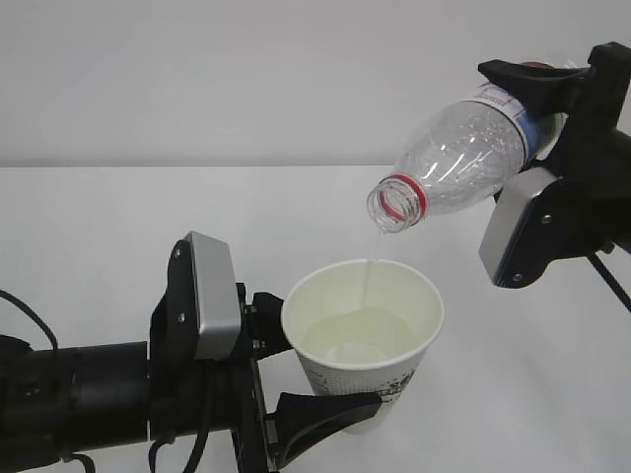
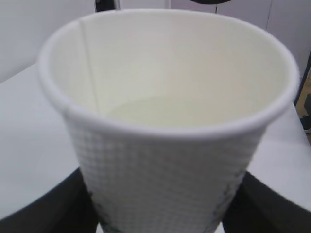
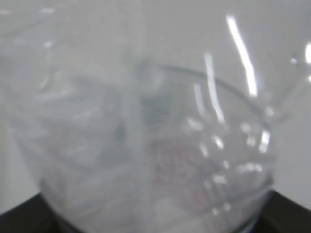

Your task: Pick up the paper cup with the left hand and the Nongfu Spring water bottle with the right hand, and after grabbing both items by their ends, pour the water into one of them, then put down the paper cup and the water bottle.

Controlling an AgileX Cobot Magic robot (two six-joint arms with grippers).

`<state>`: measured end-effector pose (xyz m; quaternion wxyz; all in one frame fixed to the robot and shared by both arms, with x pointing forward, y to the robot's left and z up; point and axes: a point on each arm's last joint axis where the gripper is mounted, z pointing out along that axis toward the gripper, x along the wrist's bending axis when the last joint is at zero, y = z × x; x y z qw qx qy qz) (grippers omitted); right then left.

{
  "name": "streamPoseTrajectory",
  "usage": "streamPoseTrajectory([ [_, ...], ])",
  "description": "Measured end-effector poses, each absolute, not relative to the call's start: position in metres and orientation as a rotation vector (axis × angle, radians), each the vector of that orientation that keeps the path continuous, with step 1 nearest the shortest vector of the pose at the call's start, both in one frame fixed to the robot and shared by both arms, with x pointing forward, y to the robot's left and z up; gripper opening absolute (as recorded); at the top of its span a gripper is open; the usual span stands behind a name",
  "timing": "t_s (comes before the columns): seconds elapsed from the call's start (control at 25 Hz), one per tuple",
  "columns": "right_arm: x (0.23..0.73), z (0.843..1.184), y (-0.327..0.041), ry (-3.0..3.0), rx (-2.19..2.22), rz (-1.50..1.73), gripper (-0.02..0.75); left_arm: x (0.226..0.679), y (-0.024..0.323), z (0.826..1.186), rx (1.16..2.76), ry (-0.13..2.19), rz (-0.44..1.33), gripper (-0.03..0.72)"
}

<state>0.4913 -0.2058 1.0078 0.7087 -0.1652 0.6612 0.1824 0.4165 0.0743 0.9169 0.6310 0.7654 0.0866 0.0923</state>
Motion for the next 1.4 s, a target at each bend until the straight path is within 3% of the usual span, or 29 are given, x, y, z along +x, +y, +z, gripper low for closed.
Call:
streamPoseTrajectory([
  [1.4, 0.4913, 1.0081, -0.2058, 1.456, -0.389, 0.380, 0.496, 0.4175, 0.0745, 0.9171, 1.748, 0.212, 0.217, 0.492],
])
